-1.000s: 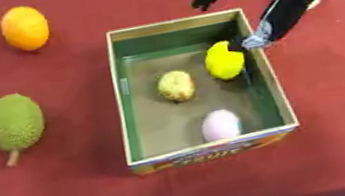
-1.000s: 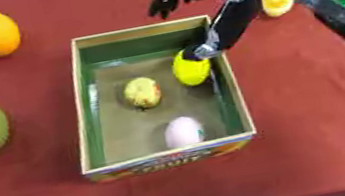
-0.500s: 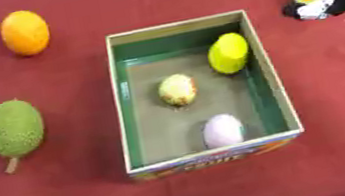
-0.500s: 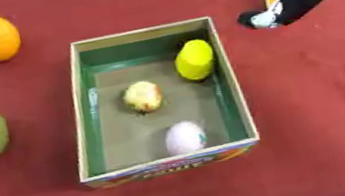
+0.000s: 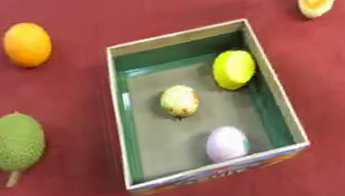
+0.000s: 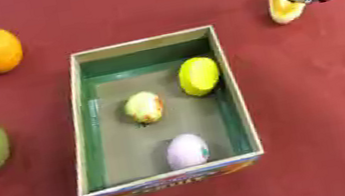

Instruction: Pick up objects on the table and place them in the box.

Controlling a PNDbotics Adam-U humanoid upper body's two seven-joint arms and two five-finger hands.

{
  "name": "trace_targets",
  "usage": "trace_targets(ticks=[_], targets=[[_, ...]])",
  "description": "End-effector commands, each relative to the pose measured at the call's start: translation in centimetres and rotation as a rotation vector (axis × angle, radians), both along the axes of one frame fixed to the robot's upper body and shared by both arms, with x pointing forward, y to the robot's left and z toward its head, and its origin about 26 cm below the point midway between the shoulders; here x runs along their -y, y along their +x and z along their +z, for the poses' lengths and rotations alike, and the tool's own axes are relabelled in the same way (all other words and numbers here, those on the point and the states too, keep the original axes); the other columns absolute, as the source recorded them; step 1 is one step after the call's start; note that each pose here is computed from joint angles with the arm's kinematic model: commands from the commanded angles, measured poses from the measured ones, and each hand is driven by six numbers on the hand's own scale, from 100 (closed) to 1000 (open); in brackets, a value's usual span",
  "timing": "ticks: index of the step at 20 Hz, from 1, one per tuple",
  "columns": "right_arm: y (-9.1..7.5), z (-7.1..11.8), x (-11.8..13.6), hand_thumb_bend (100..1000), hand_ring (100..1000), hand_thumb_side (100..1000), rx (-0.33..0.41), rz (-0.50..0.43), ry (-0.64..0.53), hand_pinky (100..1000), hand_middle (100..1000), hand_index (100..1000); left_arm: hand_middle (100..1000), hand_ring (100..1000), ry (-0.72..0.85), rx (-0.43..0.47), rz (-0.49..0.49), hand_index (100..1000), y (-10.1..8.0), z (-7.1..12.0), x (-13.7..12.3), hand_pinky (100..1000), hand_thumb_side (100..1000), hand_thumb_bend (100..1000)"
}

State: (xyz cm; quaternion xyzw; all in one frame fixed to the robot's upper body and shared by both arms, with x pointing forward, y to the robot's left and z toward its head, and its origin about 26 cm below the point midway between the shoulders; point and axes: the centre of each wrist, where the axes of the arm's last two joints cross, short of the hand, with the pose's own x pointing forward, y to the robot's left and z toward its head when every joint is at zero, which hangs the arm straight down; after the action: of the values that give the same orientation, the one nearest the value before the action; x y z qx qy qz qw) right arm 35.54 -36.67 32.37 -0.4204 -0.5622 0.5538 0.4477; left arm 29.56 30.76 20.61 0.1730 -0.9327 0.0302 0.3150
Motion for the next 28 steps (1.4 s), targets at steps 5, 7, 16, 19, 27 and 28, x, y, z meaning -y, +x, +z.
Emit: trace_targets(ticks=[5,7,16,19,27,28], targets=[[1.4,1.5,1.4,351,866,410,0.029,-0.135,0.016,765,841,916,572,600,0.018,0.029,-0.004,803,-0.3,1.1,-0.2,747,520,100],[2.3,1.1,1.6,358,868,426,0.022,-0.166,0.011,766,843,916,572,599,0.019,0.030,-0.005,803,-0.3,1.1,-0.3,747,519,100],[4.2,-0.7,3.0,376,872,473,0.000,-0.194,-0.046,778,845,913,572,598,0.015,0.032,-0.005,803,-0.3,1.1,-0.3,748,521,100],[4.3,-1.1,3.4,362,871,483,-0.003,-0.204,-0.056,780,844,911,572,598,0.013,0.030,-0.004,803,-0.3,1.1,-0.3,748,520,100],[4.3,-1.3,4.0,380,882,543,0.024,-0.234,-0.070,800,854,909,573,598,0.012,0.031,-0.007,803,-0.3,1.1,-0.3,749,518,100],[4.3,-1.4,4.0,381,883,548,0.024,-0.240,-0.075,801,854,908,573,598,0.012,0.031,-0.006,803,-0.3,1.1,-0.3,749,517,100]])
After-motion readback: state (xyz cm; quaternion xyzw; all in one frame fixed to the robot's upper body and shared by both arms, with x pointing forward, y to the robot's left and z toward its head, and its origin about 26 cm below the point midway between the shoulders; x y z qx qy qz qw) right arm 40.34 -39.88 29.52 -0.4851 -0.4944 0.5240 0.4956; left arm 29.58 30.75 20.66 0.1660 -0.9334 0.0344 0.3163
